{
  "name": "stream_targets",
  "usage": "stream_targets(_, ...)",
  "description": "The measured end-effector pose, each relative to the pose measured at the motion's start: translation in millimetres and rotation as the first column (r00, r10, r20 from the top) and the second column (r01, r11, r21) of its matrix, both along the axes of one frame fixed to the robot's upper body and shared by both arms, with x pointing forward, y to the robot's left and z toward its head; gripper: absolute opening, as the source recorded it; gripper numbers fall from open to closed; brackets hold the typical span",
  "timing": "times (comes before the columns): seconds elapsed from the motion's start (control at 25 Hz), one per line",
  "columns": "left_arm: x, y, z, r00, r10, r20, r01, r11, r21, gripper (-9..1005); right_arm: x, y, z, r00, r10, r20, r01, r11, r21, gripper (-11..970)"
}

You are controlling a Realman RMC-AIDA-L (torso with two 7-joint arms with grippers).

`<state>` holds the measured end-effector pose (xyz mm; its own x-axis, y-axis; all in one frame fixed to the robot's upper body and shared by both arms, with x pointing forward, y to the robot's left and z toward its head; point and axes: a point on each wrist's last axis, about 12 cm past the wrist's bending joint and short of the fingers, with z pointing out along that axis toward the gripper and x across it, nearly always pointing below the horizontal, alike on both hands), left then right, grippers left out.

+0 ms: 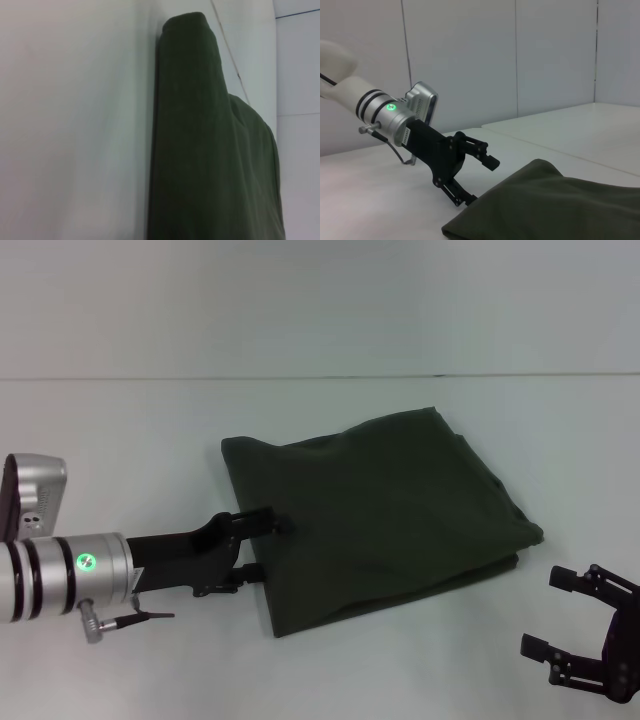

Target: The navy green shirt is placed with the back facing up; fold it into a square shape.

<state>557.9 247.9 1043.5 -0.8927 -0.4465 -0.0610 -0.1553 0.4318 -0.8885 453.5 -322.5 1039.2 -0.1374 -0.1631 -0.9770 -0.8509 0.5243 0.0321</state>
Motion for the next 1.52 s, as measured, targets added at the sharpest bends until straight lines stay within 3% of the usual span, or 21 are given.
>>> stream_targets(0.36,9.0,-14,1.0,1.000,-0.029,-0.002,0.029,0.998,0.049,922,-0.1,0,0.4,1.000,-0.006,0.004,0.006,1.000,0.005,927)
stream_targets(0.72,18.7,-13,4.7,0.998,-0.051,0.032,0.046,0.989,0.144,911,0.6,-4,1.9,0.999,-0.036,0.010,0.036,0.999,0.014,928)
stream_targets(0.96,23.8,-19,4.6,0.997,-0.066,0.035,0.058,0.980,0.191,717,0.6,-6,3.8,0.999,-0.039,0.017,0.038,0.999,0.017,928)
stream_targets(1.36,26.7,-18,7.6,0.997,-0.056,0.060,0.044,0.980,0.194,252,4.3,-7,6.7,0.999,-0.039,0.028,0.039,0.999,0.017,928)
stream_targets(1.52,29.6,-18,9.3,0.995,-0.061,0.078,0.043,0.976,0.213,236,5.1,-7,7.3,0.999,-0.042,0.032,0.041,0.999,0.019,928)
